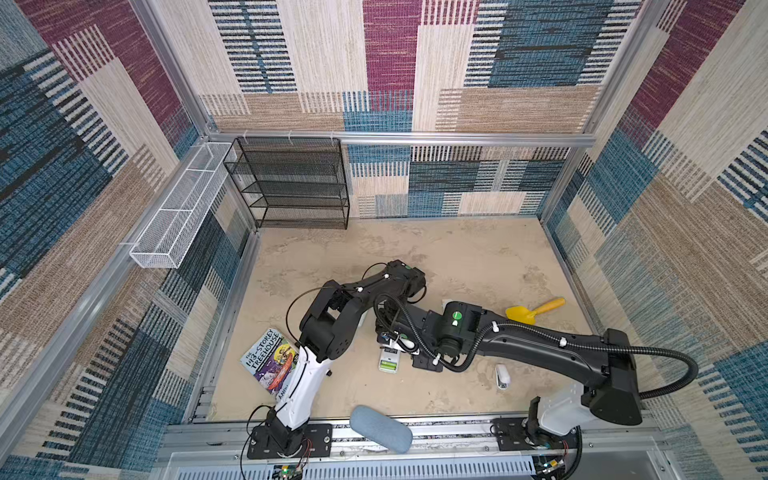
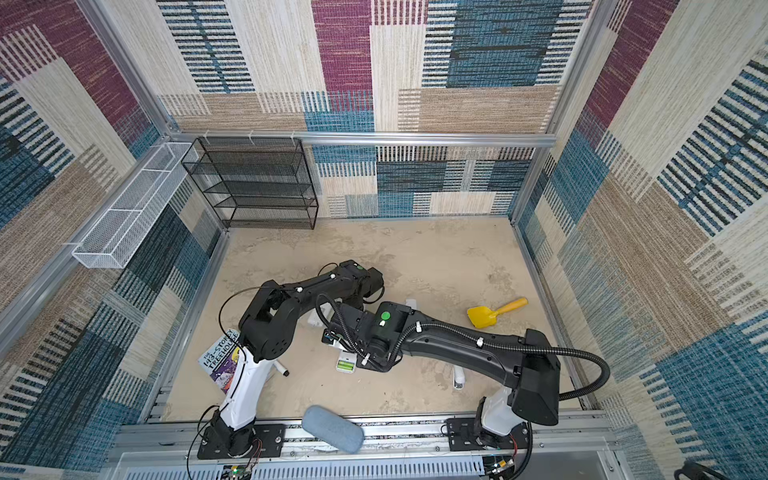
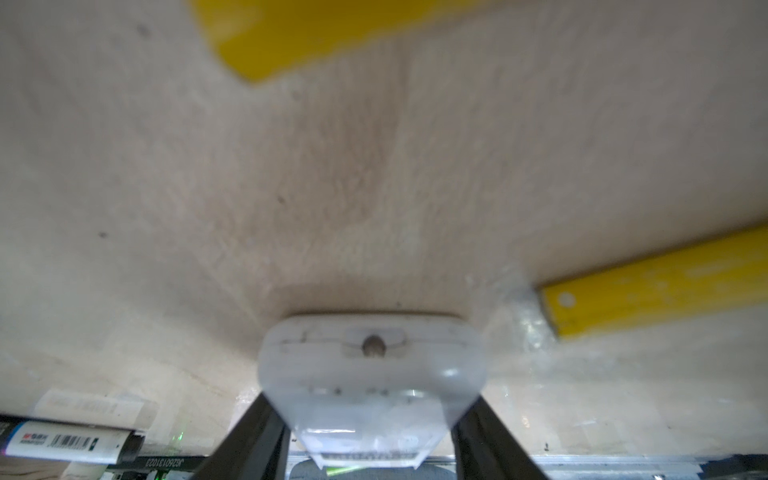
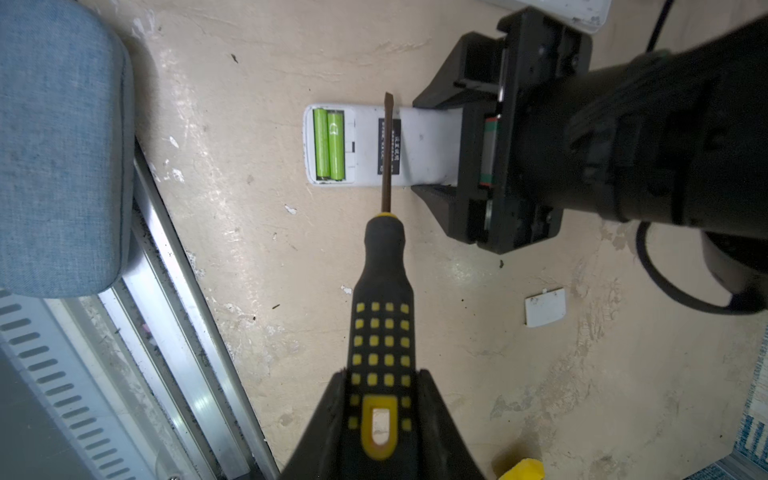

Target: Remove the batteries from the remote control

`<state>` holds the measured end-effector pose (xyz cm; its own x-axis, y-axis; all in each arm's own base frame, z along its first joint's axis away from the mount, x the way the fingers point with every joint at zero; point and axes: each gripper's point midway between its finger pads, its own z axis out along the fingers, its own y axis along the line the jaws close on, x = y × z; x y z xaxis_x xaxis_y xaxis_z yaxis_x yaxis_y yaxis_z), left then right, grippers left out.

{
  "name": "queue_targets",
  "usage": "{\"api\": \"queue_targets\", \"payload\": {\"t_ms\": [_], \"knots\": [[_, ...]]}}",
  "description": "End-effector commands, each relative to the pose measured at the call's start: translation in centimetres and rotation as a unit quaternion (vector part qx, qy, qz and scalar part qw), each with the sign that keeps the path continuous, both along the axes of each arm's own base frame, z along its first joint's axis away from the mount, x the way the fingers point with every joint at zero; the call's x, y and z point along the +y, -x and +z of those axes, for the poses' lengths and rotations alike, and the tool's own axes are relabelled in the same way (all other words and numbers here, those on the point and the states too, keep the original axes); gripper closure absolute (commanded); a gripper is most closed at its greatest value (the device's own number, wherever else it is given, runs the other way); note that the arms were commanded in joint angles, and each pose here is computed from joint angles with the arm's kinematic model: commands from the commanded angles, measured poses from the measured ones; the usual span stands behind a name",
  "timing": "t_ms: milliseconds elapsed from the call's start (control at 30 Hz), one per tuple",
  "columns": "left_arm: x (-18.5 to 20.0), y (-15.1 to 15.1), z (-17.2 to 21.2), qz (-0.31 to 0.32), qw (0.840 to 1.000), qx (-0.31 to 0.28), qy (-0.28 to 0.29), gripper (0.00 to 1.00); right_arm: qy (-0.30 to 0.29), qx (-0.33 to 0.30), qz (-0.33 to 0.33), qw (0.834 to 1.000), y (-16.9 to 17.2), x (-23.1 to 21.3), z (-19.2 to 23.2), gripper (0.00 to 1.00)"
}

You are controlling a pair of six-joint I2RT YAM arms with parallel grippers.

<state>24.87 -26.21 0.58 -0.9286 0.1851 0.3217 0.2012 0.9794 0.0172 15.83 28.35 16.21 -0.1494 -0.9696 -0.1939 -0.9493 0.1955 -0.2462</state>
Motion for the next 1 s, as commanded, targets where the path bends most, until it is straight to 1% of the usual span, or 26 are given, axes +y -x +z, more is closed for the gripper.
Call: {"api": "queue_targets", "payload": {"t_ms": [0, 100, 200, 367, 600, 867, 967], "knots": [[-0.3, -7.2, -4.9, -0.017, 0.988, -0.152, -0.014, 0.45, 0.013, -0.014, -0.009, 1.0, -0.2, -1.1, 0.3, 1.0], [1.3, -8.0, -4.8, -0.019, 0.987, -0.156, -0.035, 0.45, 0.015, -0.019, -0.006, 1.0, -0.3, -1.2, 0.7, 1.0], [2.4, -8.7, -4.7, -0.013, 0.986, -0.158, -0.043, 0.45, 0.019, -0.022, -0.004, 1.0, -0.4, -1.3, 0.9, 1.0], [2.9, -9.4, -4.3, -0.017, 0.985, -0.165, -0.048, 0.46, 0.021, -0.02, -0.002, 1.0, -0.3, -1.3, 1.2, 1.0], [3.9, -10.7, -3.1, -0.038, 0.978, -0.183, -0.087, 0.48, 0.03, -0.011, 0.01, 0.999, 0.5, -1.1, 0.9, 1.0], [4.2, -10.6, -3.1, -0.042, 0.978, -0.18, -0.098, 0.48, 0.041, -0.01, 0.033, 0.999, 1.5, -0.4, 0.8, 1.0], [4.1, -10.4, -3.2, -0.041, 0.979, -0.176, -0.096, 0.46, 0.042, -0.013, 0.035, 0.998, 1.5, 0.0, 0.8, 1.0]]}}
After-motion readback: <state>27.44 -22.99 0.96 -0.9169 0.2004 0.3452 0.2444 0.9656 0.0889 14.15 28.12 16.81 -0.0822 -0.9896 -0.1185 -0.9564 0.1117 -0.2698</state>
